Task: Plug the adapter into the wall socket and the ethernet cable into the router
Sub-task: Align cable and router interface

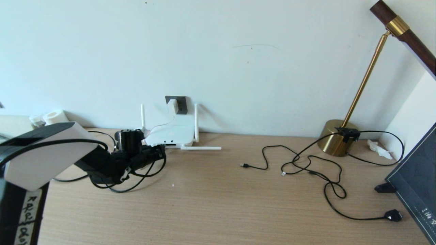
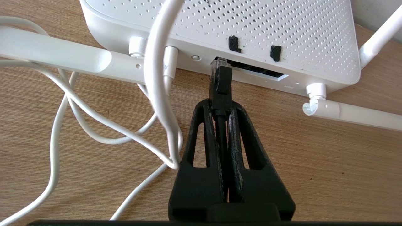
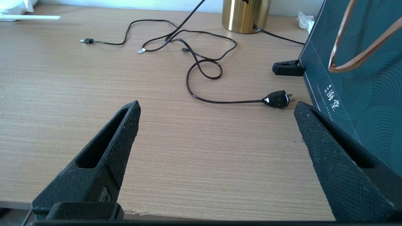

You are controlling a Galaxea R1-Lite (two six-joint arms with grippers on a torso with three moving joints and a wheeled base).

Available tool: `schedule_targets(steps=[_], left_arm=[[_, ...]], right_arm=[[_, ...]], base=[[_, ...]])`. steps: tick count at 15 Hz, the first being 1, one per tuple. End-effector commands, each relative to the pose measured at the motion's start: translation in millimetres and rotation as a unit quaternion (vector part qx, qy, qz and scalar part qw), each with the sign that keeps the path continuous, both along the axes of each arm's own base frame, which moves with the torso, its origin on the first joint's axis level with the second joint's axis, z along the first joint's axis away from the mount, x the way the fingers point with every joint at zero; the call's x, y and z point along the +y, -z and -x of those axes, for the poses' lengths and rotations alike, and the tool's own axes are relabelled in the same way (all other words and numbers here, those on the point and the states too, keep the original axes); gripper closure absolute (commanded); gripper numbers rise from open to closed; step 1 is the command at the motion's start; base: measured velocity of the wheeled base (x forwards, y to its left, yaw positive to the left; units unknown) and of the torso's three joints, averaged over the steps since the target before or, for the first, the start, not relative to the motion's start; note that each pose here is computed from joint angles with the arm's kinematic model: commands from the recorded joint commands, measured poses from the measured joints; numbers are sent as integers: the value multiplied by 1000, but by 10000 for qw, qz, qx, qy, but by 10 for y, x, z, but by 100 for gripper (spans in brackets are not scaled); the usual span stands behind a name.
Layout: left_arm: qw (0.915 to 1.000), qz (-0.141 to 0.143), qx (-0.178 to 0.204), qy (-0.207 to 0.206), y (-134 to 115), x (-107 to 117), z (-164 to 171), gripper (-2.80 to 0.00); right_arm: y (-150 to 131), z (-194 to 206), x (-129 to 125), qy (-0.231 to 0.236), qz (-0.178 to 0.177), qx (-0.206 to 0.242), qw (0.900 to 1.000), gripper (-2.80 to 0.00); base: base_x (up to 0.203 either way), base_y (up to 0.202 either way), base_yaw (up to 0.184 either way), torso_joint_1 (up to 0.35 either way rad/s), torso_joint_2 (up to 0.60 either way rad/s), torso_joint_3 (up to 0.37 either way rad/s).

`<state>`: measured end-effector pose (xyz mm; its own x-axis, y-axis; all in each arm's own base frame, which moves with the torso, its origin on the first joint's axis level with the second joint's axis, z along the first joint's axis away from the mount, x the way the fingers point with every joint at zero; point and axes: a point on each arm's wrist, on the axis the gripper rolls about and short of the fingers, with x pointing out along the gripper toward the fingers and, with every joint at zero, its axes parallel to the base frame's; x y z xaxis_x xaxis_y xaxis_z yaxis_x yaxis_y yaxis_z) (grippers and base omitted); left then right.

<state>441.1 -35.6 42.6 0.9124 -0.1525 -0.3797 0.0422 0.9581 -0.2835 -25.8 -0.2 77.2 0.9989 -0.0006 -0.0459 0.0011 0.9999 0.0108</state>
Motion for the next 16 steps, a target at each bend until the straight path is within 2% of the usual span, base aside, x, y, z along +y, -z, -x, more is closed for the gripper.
schedule_targets(steps=[1,16], left_arm=[[10000,16,-27,-2,8,-3,-21,0],[10000,10,-15,0,40,-9,-95,0]], right_arm=[[1,0,0,2,2,0,10000,-280],[1,0,0,2,-4,1,10000,-280]], base=[[0,0,0,0,0,0],[0,0,0,0,0,0]])
